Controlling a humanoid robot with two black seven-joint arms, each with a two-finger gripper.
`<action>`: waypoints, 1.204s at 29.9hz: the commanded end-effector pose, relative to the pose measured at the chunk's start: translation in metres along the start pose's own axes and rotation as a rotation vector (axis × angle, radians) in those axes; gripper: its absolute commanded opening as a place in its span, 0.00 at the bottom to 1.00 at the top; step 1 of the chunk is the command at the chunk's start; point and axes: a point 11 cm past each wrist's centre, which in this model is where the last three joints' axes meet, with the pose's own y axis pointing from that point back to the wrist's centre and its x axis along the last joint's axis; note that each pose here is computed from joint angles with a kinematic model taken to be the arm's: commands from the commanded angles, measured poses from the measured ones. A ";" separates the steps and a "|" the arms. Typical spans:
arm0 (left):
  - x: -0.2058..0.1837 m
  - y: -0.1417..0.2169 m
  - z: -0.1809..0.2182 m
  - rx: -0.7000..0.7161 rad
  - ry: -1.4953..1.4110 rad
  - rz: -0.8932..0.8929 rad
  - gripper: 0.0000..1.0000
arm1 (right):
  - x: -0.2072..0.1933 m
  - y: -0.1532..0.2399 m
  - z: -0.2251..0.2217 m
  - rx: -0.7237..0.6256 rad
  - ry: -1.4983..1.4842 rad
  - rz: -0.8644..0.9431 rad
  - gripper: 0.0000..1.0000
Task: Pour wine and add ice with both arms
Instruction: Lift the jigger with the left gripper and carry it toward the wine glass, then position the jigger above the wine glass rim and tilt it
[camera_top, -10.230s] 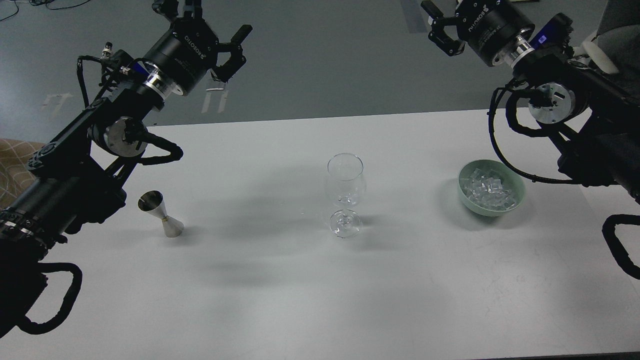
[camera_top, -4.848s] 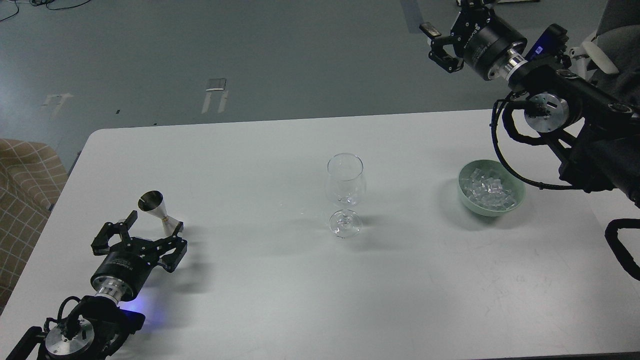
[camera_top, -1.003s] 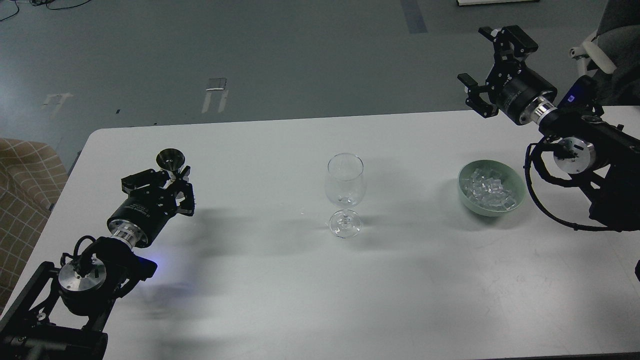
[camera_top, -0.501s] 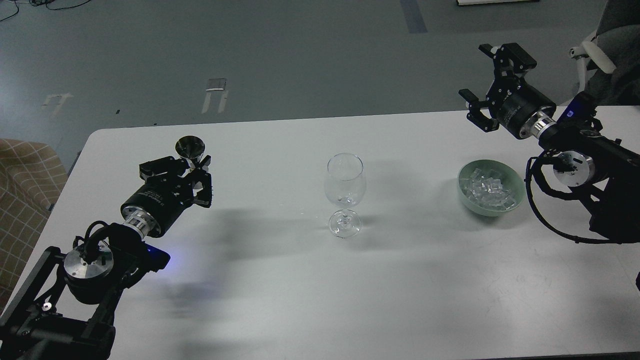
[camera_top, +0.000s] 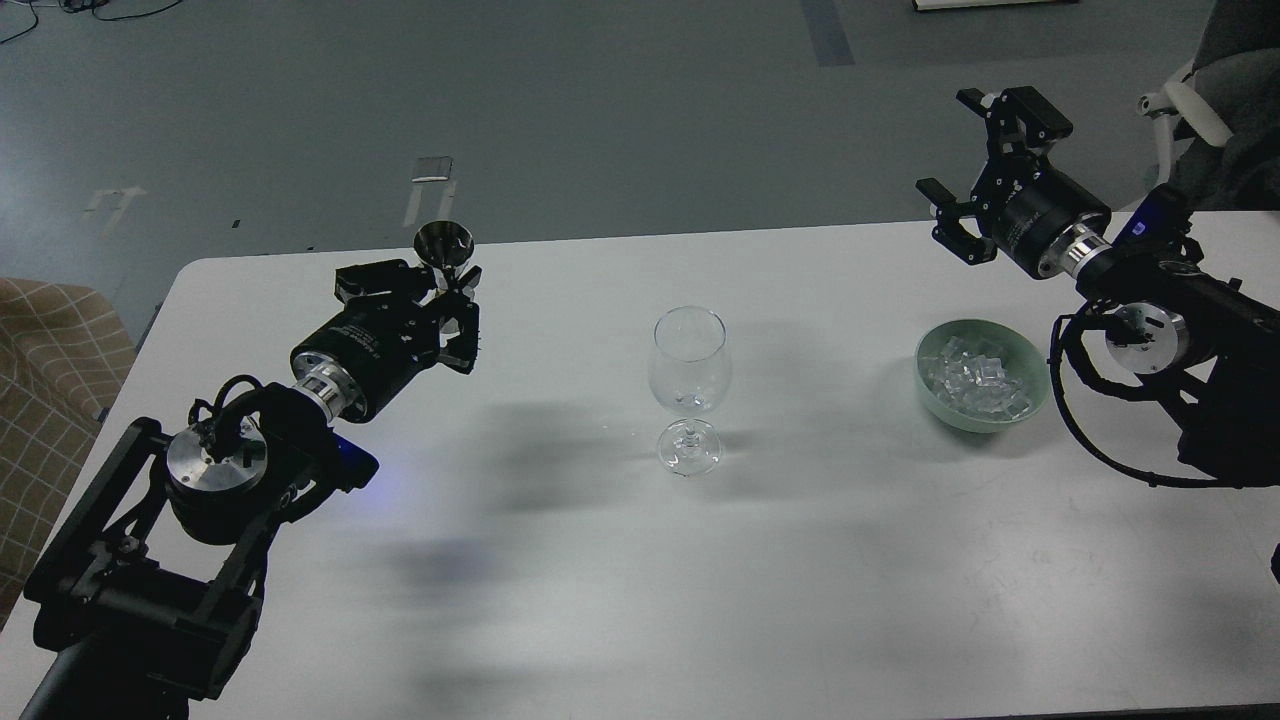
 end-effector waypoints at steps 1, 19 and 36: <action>-0.006 -0.001 -0.006 0.029 -0.027 0.009 0.05 | 0.000 0.000 0.000 0.000 0.000 -0.001 1.00; -0.032 -0.003 -0.020 0.054 -0.078 0.015 0.06 | -0.002 0.000 0.002 -0.003 -0.002 -0.005 1.00; -0.063 -0.026 -0.075 0.161 -0.147 -0.022 0.06 | -0.003 -0.001 0.002 -0.002 -0.004 -0.006 1.00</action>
